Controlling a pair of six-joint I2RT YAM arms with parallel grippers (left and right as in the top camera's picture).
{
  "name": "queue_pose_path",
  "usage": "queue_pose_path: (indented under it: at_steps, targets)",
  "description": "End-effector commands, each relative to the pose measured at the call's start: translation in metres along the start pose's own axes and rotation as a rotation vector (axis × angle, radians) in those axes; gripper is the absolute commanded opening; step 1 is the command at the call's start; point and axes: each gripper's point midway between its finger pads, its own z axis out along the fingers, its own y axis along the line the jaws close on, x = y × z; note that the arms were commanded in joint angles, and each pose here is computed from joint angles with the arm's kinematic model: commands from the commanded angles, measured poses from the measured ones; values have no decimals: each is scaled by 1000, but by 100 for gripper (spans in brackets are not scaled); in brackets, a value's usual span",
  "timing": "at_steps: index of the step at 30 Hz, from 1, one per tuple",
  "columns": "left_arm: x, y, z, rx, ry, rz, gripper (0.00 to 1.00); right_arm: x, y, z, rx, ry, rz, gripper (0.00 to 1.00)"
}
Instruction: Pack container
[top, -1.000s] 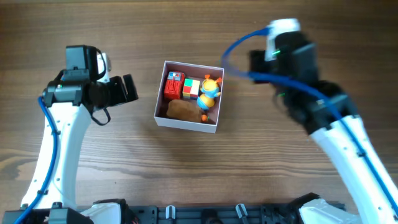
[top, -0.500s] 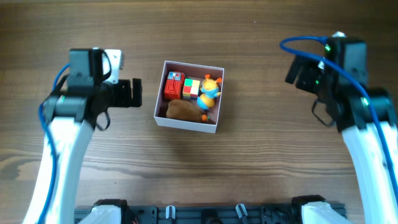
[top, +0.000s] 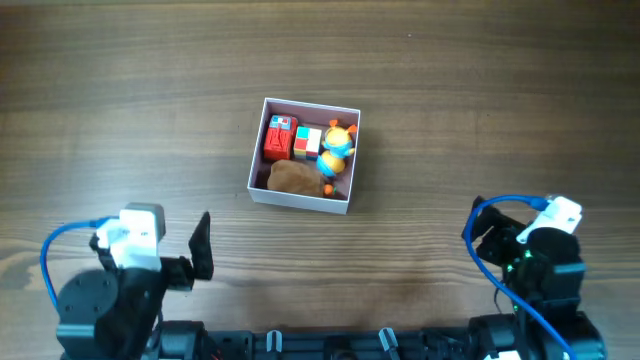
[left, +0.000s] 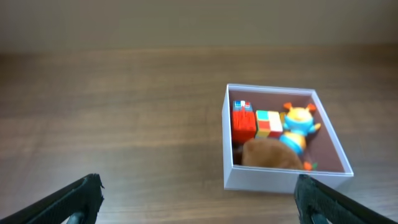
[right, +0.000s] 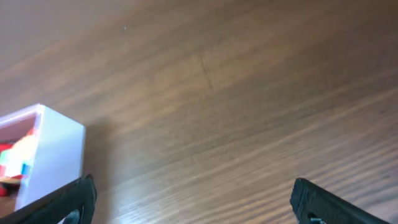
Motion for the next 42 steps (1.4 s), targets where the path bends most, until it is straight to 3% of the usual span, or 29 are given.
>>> queue_pose_path:
  at_steps: [1,7,22,27,33,36,39,42]
  targets:
    - [19,2,-1,-11,59,-13,100,8,-2,8,-2,2,18,100]
    - [40,1,-3,-10,147,-19,100,11,0,8,-13,14,24,100]
    - [41,1,-3,-10,149,-19,100,17,-1,9,-19,33,-22,100]
    - [41,1,-3,-10,149,-19,100,0,52,-6,-335,-202,-417,100]
    - [41,1,-3,-10,149,-19,100,-35,83,-22,-502,-671,-462,100]
    - [41,1,-3,-10,149,-19,100,-45,80,-22,-488,-812,-432,100]
    - [41,1,-3,-10,149,-19,100,-46,63,-8,-387,-799,-388,100]
    - [41,1,-3,-10,149,-19,100,-23,45,21,-320,-637,-319,100]
